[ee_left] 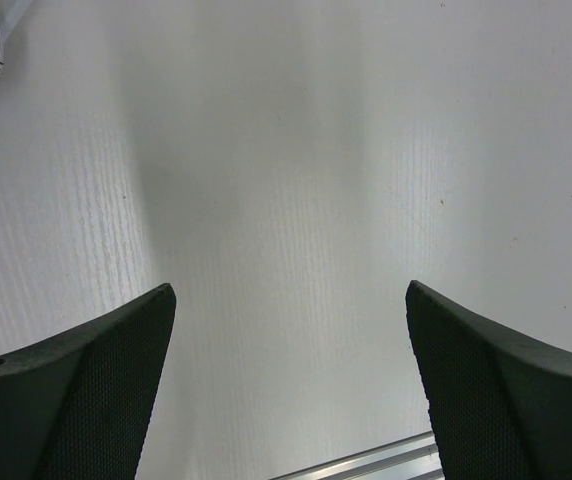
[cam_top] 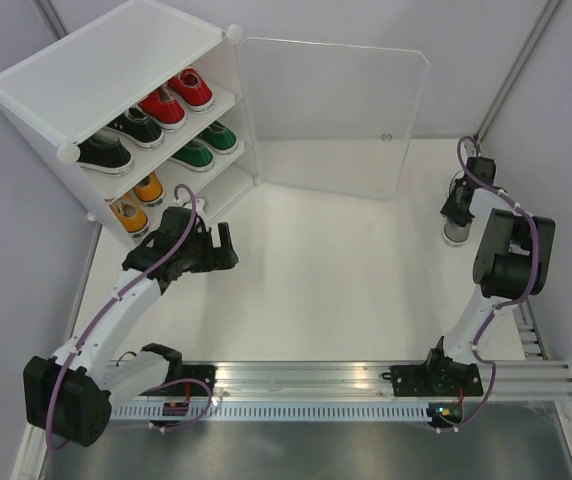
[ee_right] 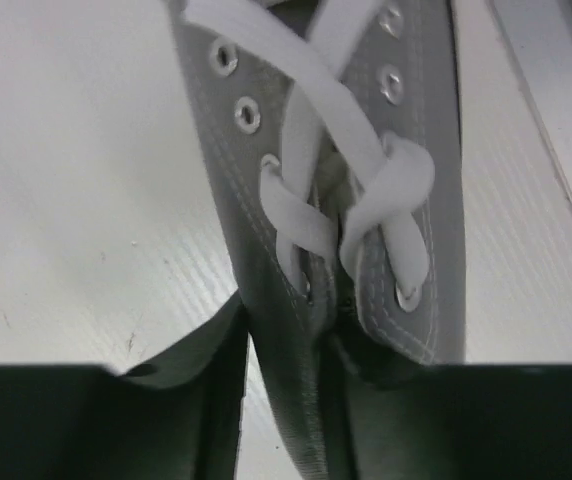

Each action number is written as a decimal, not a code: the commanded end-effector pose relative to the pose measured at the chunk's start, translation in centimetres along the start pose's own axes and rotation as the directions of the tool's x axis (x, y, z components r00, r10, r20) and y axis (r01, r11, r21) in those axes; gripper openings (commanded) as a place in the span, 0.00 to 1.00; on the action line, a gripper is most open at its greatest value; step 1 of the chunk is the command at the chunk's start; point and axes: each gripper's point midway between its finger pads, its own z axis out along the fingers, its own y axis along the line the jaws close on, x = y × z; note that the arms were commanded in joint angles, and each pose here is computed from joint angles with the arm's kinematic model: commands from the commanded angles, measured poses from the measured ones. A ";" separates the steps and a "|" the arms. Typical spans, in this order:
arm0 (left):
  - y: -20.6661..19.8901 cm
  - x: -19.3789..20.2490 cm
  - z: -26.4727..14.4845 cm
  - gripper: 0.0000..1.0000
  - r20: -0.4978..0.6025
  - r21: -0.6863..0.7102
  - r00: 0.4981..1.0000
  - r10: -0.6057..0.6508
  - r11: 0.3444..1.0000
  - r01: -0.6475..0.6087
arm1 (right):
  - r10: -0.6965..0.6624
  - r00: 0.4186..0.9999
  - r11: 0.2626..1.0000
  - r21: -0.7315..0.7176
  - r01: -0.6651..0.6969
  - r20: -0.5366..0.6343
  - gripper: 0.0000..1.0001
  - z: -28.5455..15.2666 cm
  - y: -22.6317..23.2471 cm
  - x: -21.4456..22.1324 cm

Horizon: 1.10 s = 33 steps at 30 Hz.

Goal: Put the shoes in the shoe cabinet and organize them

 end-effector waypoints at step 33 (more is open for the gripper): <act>2.6 -1.7 -0.9 0.98 0.102 -0.125 0.994 -0.032 0.991 0.045 | -0.523 0.808 0.527 -0.643 0.556 0.270 0.00 -26.7 34.0 24.5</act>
